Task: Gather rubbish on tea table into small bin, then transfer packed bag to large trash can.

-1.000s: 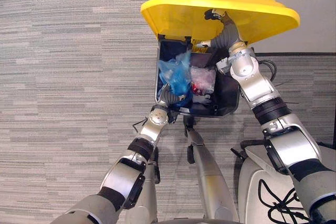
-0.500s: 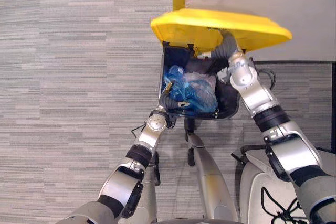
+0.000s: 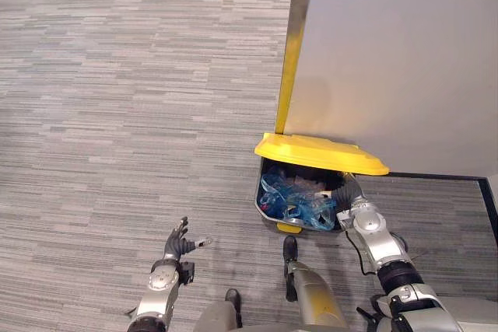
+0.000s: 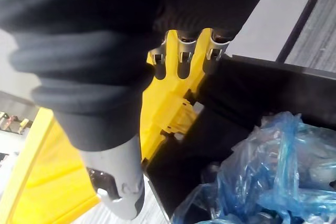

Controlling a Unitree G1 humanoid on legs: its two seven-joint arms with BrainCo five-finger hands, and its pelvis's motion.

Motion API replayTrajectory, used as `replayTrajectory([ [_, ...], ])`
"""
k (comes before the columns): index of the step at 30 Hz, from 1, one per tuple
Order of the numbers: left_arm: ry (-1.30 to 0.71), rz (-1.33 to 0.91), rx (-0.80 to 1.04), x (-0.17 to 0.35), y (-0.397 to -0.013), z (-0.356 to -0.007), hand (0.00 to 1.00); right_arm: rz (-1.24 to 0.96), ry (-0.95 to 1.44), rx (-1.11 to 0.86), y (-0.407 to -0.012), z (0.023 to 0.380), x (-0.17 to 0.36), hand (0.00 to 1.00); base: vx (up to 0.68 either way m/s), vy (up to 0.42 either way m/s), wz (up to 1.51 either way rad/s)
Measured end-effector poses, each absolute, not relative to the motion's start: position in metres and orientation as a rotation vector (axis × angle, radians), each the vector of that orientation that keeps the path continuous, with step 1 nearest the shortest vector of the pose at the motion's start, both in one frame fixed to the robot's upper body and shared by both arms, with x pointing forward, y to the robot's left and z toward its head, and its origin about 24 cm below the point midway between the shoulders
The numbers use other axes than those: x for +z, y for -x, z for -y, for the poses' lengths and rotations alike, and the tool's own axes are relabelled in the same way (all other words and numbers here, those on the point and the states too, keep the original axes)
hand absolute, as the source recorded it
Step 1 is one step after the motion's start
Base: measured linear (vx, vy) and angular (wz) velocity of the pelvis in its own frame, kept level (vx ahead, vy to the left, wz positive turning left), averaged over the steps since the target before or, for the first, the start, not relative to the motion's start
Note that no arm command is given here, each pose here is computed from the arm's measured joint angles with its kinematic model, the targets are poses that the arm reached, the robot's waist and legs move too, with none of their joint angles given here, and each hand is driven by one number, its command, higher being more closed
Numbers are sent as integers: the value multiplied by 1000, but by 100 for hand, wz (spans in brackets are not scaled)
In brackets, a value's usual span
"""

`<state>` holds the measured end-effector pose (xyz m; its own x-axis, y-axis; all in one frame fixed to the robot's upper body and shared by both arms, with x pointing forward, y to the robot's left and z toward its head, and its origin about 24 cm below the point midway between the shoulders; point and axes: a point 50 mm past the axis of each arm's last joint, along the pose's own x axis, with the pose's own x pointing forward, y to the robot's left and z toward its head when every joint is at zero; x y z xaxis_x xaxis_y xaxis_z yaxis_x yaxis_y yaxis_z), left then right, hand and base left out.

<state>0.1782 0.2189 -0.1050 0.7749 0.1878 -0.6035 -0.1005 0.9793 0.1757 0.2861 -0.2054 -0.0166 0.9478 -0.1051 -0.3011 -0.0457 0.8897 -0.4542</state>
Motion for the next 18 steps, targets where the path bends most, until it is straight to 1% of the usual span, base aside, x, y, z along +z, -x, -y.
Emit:
replayTrajectory([
  [2, -146, -810, 167, -126, -152, -222, 0, -427, 432, -34, -268, 204, -42, 0, -71, 15, -23],
  [3, -169, -862, 159, -133, -140, -222, 0, -502, 417, -38, -248, 206, -60, 0, -128, 35, -27],
  [6, -139, -897, 206, -138, -128, -222, 0, -565, 383, -42, -230, 204, -75, 0, -302, 51, -64],
  [7, -121, -912, 223, -140, -124, -221, 0, -621, 336, -59, -212, 202, -88, 0, -303, 6, -61],
  [8, -116, -918, 222, -141, -123, -219, 0, -656, 307, -78, -202, 203, -95, 0, -181, -5, -53],
  [10, -96, -933, 222, -143, -121, -213, 0, -781, 221, -139, -169, 200, -117, 0, -138, -73, -47],
  [13, -66, -895, 241, -139, -134, -208, 0, -867, 142, -226, -144, 200, -130, 0, -138, -218, -25],
  [18, 4, -854, 215, -135, -154, -183, 0, -880, 118, -334, -144, 219, -131, 0, -91, -212, -39],
])
